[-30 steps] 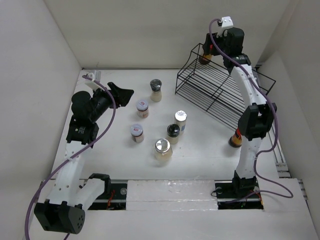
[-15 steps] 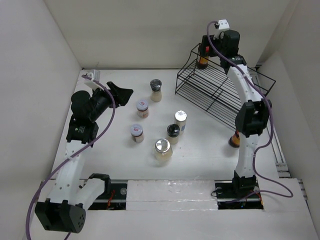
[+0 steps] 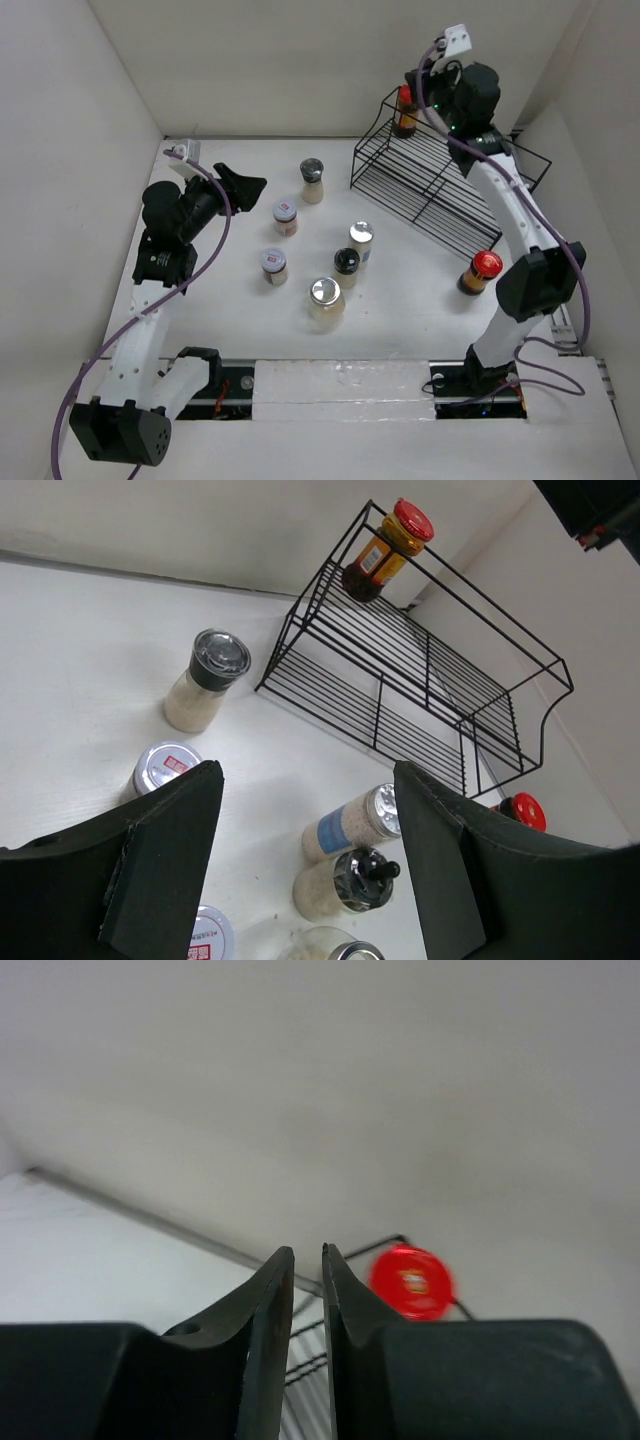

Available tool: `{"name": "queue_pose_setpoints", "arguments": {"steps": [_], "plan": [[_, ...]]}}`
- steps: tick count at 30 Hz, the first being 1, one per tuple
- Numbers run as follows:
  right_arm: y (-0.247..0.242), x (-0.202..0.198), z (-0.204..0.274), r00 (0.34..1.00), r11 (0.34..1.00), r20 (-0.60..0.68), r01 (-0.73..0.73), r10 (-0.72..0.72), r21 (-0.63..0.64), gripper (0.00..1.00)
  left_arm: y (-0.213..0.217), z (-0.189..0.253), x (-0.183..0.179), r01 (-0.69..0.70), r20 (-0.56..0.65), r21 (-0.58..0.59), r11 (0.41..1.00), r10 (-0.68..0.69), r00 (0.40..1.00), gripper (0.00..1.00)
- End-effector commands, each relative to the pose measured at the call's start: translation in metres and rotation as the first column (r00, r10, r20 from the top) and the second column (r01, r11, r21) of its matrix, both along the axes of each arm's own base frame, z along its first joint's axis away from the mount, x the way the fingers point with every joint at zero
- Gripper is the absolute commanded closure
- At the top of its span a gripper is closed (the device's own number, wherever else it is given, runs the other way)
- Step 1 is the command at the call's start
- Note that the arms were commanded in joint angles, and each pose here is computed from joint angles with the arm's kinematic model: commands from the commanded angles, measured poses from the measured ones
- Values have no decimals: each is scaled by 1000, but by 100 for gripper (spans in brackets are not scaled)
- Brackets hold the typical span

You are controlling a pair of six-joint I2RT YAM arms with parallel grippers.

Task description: Organize the condiment bottles

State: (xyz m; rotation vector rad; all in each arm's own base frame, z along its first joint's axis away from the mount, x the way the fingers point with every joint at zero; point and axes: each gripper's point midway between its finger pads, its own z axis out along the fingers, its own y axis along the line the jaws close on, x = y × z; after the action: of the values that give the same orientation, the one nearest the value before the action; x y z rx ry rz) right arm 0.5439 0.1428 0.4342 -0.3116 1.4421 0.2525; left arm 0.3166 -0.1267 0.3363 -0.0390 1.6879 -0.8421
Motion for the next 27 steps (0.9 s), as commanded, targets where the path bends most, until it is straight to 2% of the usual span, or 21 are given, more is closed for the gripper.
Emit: {"name": "queue_pose_setpoints", "arguments": {"steps": [1, 3, 4, 7, 8, 11, 17, 20, 27], "plan": [[73, -18, -37, 988, 986, -6, -153, 153, -60, 77, 2, 4, 4, -11, 23, -5, 1000, 11, 1000, 36], [109, -27, -65, 971, 969, -59, -237, 233, -71, 65, 2, 4, 4, -11, 23, -5, 1000, 11, 1000, 36], [122, -27, -85, 961, 961, -95, -266, 259, -76, 52, 2, 4, 4, -11, 23, -5, 1000, 11, 1000, 36], [153, -35, -113, 940, 943, -147, -323, 309, -83, 32, 2, 4, 4, -11, 23, -5, 1000, 11, 1000, 37], [162, -36, -125, 930, 933, -164, -348, 330, -95, 20, 2, 4, 4, -11, 23, -5, 1000, 11, 1000, 37], [182, -41, -160, 904, 912, -242, -390, 353, -125, 7, 5, 7, 3, -20, 32, -6, 1000, 20, 999, 37], [197, -33, -208, 876, 904, -349, -402, 334, -143, 1, 5, 7, 3, -20, 32, -6, 1000, 21, 999, 37], [213, -32, -231, 836, 876, -411, -457, 364, -154, 1, 3, 4, 4, -11, 21, -5, 1000, 11, 1000, 37], [234, -18, -247, 836, 866, -414, -464, 360, -183, 1, 3, 4, 4, -11, 21, -5, 1000, 11, 1000, 37]]}}
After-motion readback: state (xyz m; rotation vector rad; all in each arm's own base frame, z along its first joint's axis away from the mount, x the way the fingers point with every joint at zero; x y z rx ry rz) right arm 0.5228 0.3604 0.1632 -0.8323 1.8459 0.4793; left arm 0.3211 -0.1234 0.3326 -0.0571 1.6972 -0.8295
